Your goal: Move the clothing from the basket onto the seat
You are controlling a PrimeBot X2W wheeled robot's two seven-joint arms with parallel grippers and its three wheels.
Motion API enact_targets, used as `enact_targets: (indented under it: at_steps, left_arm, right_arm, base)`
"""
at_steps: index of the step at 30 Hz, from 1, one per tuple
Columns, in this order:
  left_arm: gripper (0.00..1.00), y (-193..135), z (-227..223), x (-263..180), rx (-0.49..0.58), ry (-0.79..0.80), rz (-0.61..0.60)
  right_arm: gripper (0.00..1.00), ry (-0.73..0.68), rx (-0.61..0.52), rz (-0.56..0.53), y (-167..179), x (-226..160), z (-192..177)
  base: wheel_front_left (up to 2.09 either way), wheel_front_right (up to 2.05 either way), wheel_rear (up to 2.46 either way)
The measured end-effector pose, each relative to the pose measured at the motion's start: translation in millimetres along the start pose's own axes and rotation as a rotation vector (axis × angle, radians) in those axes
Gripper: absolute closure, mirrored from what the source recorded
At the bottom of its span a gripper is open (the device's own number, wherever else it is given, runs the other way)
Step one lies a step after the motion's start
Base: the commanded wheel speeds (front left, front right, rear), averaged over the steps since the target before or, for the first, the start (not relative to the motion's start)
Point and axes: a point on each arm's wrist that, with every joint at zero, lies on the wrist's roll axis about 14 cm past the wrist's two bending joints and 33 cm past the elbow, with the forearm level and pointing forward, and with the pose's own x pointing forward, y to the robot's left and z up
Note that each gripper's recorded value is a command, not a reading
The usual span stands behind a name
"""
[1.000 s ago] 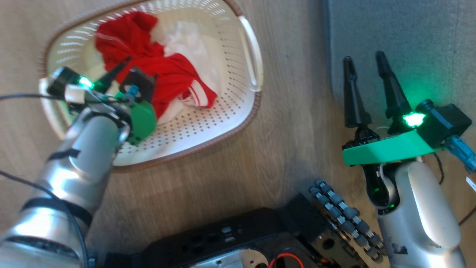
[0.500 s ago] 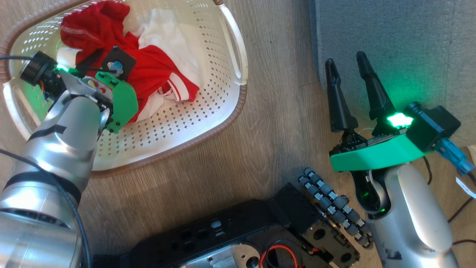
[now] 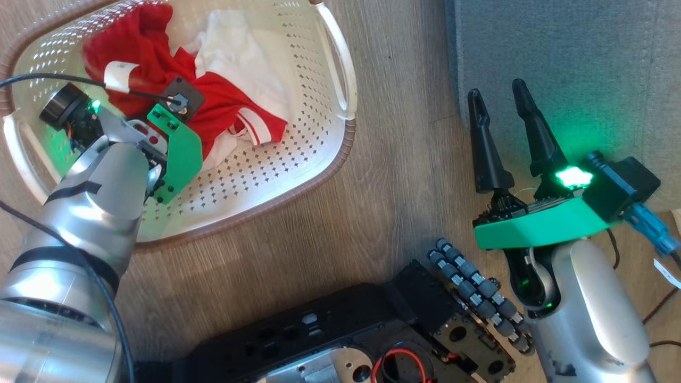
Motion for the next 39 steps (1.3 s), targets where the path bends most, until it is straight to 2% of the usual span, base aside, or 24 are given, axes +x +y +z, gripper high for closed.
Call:
enact_targets:
  at_steps: [12, 21, 27, 32, 39]
  left_arm:
    - [1.0, 6, 3, -4, -0.019, -0.027, 0.017]
    - [1.0, 20, 34, -21, -0.028, -0.137, 0.08]
    - [1.0, 4, 51, -56, -0.065, -0.228, 0.108]
    - [1.0, 9, 78, -96, -0.106, -0.324, 0.202]
    - [1.0, 15, 143, -174, -0.142, -0.59, 0.319]
  right_arm:
    - [0.0, -0.003, 0.012, 0.0, 0, 0, 2]
    - [0.0, -0.065, 0.023, 0.009, 3, 4, 28]
    - [0.0, -0.151, 0.014, 0.017, 6, -1, 64]
    - [0.0, -0.221, 0.01, 0.035, 14, -13, 93]
    - [0.0, -0.285, 0.013, 0.052, 23, -40, 117]
  base:
    - [0.0, 0.0, 0.0]
    - [0.0, 0.0, 0.0]
    - [0.0, 0.0, 0.0]
    - [0.0, 0.0, 0.0]
    - [0.0, 0.0, 0.0]
